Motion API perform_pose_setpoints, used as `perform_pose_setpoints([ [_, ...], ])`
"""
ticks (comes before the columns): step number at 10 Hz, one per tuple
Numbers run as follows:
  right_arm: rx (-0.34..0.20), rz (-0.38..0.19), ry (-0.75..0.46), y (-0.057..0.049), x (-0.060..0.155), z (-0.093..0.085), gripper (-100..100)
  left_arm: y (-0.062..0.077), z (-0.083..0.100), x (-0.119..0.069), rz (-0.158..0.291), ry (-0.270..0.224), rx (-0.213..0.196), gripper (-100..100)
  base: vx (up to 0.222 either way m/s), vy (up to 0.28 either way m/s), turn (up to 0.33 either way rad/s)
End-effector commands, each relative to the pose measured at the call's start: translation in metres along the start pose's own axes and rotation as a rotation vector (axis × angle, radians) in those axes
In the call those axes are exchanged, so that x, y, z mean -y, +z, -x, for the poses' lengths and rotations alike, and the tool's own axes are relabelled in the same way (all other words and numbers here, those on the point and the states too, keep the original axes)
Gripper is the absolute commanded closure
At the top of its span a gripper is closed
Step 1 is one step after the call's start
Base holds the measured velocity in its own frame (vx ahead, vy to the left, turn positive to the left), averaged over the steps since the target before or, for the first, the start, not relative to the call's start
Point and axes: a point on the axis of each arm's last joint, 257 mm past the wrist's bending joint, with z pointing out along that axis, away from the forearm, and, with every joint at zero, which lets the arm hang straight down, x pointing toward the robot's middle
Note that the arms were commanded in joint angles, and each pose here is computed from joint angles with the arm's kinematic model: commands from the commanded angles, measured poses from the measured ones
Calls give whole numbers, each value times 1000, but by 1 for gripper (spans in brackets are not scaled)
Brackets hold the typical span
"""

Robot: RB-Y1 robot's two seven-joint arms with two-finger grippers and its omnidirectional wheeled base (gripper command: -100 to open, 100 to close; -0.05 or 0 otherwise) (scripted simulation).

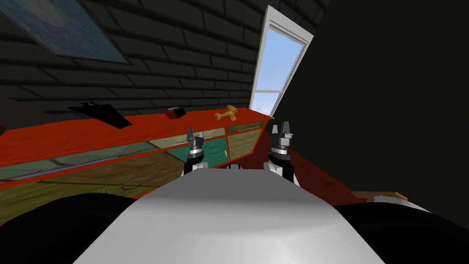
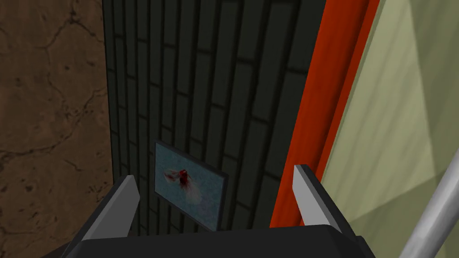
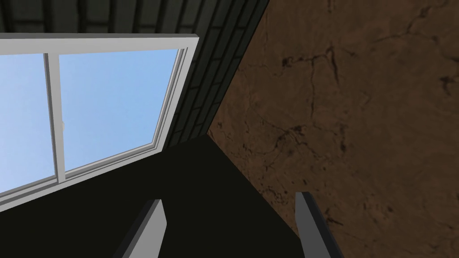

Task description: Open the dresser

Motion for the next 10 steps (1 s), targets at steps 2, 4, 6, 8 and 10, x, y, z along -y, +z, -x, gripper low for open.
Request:
perform_pose_setpoints([
  [2,0,0,0,0,0,0,0,-6,0,-36,67,1,-47,-100,2,-94,56],
  [4,0,0,0,0,0,0,0,-8,1,-49,89,-1,-56,-100,-4,-98,48],
  [6,0,0,0,0,0,0,0,-11,2,-63,113,-3,-63,-100,-13,-55,33],
  [8,0,0,0,0,0,0,0,-13,5,-77,138,-7,-68,-100,-14,-74,37],
  [10,0,0,0,0,0,0,0,-14,7,-89,156,-12,-73,-100,7,-36,23],
])
